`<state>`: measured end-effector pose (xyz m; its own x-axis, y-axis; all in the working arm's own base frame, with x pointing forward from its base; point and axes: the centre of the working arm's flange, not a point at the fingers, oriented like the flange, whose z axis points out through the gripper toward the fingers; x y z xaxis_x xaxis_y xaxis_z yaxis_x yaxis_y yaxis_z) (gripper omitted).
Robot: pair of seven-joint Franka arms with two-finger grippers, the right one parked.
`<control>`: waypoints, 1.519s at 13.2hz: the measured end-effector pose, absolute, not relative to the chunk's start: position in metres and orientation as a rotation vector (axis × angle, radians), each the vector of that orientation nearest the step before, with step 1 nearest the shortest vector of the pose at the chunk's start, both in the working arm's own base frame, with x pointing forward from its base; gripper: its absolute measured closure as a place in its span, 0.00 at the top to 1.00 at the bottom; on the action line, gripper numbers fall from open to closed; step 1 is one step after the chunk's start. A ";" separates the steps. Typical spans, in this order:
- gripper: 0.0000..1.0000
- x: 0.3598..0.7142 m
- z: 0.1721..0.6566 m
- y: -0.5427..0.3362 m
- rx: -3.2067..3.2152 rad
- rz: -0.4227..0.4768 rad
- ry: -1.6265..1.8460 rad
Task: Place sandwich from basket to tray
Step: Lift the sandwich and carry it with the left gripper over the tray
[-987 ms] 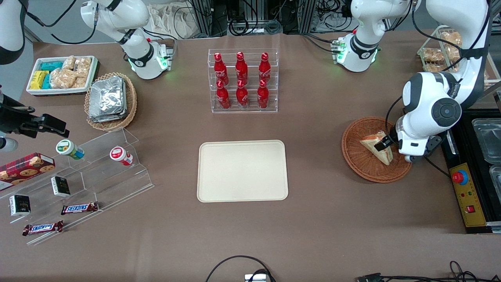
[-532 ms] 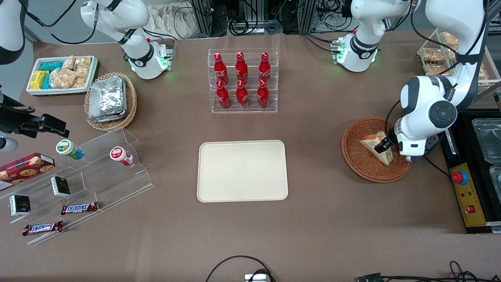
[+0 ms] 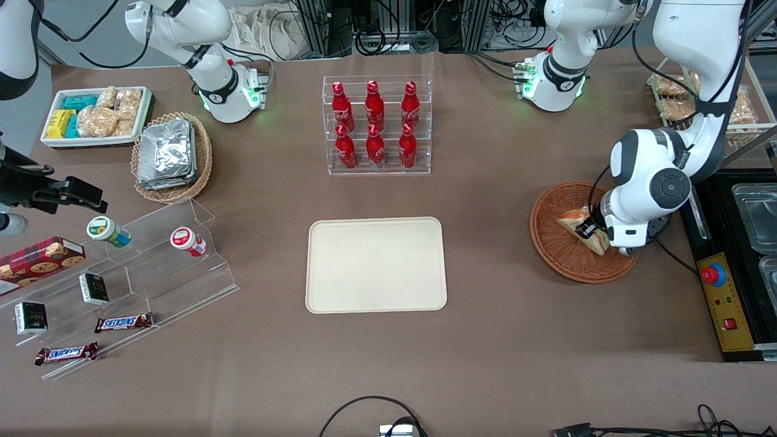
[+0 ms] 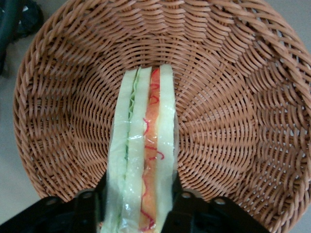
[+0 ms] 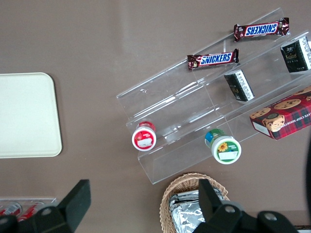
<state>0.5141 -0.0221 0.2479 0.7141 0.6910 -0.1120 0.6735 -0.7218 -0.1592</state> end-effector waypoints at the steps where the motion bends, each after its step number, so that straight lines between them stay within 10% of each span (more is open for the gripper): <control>1: 0.38 0.515 0.249 -0.023 -2.812 0.244 -1.119; 11: 0.19 0.561 0.390 -0.194 -2.973 0.225 -0.714; 20: 0.19 0.565 0.263 -0.404 -3.040 0.325 -0.191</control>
